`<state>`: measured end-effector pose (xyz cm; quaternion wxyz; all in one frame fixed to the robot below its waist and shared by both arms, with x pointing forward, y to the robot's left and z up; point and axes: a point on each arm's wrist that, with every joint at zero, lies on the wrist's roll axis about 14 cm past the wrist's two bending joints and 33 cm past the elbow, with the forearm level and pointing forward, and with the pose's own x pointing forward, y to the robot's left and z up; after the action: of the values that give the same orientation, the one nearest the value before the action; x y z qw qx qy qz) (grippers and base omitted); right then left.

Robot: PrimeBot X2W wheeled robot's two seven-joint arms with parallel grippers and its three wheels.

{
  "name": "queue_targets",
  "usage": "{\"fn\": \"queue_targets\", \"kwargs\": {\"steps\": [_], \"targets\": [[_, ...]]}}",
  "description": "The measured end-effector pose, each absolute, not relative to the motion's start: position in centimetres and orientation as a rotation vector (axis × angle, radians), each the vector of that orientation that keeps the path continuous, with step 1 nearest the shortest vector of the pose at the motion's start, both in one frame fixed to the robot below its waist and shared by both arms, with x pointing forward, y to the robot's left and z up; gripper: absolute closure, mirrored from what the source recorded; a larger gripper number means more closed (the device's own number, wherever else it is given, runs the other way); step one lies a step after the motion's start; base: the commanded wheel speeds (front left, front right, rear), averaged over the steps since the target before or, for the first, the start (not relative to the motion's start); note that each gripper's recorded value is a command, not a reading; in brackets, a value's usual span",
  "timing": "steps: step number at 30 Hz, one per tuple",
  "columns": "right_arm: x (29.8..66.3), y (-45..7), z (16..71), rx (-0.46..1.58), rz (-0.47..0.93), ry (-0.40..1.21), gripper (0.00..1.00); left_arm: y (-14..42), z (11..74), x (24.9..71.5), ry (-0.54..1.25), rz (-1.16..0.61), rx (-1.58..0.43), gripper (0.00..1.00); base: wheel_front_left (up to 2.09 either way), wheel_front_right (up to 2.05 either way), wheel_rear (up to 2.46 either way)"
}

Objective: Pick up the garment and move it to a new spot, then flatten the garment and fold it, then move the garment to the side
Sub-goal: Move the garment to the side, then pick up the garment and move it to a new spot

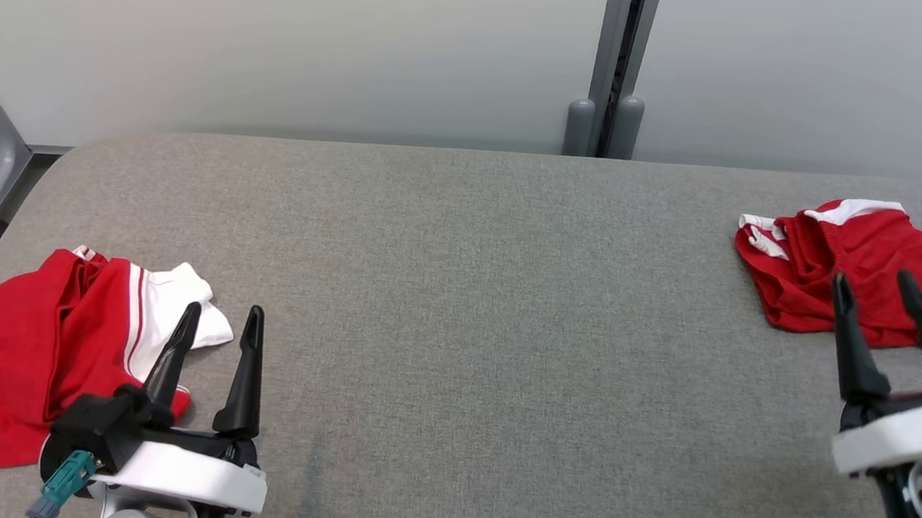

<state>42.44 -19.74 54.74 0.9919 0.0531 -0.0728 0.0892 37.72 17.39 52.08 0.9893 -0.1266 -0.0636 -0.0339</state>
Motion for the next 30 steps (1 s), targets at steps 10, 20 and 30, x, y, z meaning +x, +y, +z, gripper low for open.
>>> {"fn": "queue_targets", "kwargs": {"steps": [10,20,30], "targets": [[38.4,-18.9,53.4,0.131,0.145,-0.144,0.00,17.5,51.5,36.4,-0.111,-0.058,-0.230,0.00,0.00,0.00,0.00],[36.6,-18.7,53.3,0.160,0.111,-0.154,0.00,17.4,51.9,36.2,-0.126,-0.060,-0.208,0.00,0.00,0.00,0.00],[36.1,-18.5,52.7,0.154,0.105,-0.138,0.00,17.0,51.3,36.1,-0.105,-0.069,-0.176,0.00,0.00,0.00,0.00]]}}
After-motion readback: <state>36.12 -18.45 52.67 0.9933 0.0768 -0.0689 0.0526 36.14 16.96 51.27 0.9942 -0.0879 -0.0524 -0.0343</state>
